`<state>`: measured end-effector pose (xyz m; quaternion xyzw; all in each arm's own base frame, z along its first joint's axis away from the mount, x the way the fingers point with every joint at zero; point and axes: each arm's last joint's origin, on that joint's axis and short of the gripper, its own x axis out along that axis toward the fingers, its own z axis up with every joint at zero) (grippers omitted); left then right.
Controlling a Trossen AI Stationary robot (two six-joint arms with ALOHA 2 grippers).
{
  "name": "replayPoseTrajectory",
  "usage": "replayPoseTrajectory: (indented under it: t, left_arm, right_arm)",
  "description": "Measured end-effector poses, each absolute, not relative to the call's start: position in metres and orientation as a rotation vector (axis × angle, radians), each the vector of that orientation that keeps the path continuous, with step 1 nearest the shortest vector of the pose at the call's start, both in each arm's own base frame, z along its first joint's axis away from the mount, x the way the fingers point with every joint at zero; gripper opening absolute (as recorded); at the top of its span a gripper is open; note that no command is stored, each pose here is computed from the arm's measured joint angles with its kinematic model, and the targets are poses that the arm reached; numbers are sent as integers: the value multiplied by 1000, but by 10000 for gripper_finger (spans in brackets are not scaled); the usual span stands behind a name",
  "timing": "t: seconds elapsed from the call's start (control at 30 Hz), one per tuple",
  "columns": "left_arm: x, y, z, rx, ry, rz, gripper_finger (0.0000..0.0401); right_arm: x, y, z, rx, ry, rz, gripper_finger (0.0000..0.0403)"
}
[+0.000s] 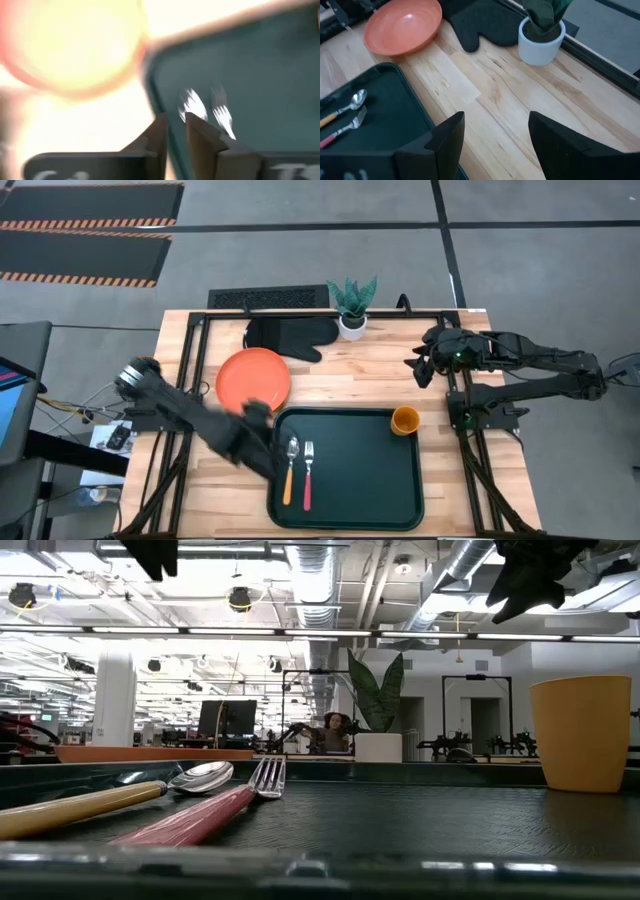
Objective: Pick and place plate/cup/fork/spoon on tray
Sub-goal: Put the orange plate on the black tray to the right of the pink fork
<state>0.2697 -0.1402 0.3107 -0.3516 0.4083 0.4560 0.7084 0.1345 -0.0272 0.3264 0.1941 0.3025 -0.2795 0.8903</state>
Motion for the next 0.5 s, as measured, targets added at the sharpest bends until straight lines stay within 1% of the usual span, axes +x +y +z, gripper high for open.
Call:
replayPoseTrajectory:
  t: [0.1, 0.2, 0.27, 0.37, 0.5]
  left_arm:
    - [252, -100, 336, -689, 885, 1073, 96]
    - [248, -64, 344, -629, 905, 1061, 139]
    - [243, -37, 341, -596, 947, 1077, 164]
    - [226, 0, 323, -566, 1031, 1149, 194]
    - [189, 43, 299, -579, 1046, 1201, 209]
  right_arm:
    - [136, -27, 328, 406, 608, -576, 244]
    - [138, -28, 327, 407, 607, -577, 244]
    - [140, -28, 327, 407, 614, -578, 244]
    - [143, -28, 325, 410, 629, -584, 244]
    - [147, -29, 322, 410, 649, -589, 244]
